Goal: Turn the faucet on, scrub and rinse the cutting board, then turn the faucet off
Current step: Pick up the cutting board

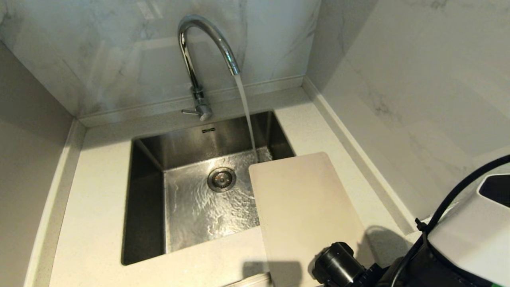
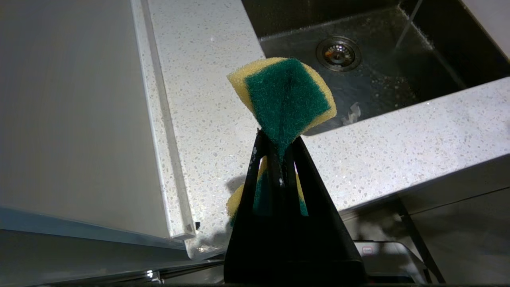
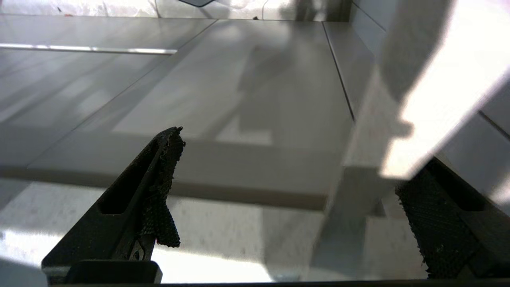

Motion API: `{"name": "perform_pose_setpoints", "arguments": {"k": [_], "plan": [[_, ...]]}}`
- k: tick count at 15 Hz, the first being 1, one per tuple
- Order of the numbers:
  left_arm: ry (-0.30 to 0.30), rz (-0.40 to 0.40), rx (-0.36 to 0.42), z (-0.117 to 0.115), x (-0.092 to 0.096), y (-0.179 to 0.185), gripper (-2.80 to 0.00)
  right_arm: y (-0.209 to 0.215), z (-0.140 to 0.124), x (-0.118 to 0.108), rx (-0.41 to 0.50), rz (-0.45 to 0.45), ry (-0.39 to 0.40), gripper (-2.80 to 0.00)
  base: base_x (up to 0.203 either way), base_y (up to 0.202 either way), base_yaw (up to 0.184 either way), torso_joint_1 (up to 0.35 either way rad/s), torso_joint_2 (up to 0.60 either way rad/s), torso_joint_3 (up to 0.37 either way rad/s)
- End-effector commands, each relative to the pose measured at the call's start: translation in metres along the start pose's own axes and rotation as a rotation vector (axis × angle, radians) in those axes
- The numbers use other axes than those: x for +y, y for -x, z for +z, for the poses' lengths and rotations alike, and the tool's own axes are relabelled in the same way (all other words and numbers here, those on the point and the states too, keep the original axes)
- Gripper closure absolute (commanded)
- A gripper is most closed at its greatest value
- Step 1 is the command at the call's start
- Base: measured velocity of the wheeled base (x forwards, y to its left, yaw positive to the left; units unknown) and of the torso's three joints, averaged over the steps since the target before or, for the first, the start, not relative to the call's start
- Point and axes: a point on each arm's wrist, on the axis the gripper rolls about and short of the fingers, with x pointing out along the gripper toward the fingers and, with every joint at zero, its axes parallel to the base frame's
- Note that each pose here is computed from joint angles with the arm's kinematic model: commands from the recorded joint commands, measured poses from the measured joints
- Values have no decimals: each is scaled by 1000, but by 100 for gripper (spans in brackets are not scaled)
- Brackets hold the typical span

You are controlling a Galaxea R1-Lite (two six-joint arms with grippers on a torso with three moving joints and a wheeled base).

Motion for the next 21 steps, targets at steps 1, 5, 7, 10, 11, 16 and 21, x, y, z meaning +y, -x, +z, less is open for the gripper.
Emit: {"name": "perform_pose_setpoints", "arguments": {"k": [1, 5, 7, 10, 11, 16, 21], "plan": [[0, 0, 4, -1, 0, 0, 0, -11, 2, -1, 16, 7, 1, -280, 0, 0, 0, 0, 0, 0], [1, 1, 4, -1, 0, 0, 0, -22, 3, -2, 32, -35, -5, -280, 0, 0, 0, 0, 0, 0], [0, 0, 4, -1, 0, 0, 0, -25, 3, 0, 31, -56, -5, -280, 0, 0, 0, 0, 0, 0], [0, 0, 4, -1, 0, 0, 0, -31, 3, 2, 33, -87, -9, -280, 0, 0, 0, 0, 0, 0], [0, 0, 4, -1, 0, 0, 0, -31, 3, 2, 33, -92, -8, -280, 0, 0, 0, 0, 0, 0], [1, 0, 4, -1, 0, 0, 0, -31, 3, 2, 40, -97, -7, -280, 0, 0, 0, 0, 0, 0], [1, 1, 4, -1, 0, 0, 0, -30, 3, 2, 50, -102, -8, -237, 0, 0, 0, 0, 0, 0]]}}
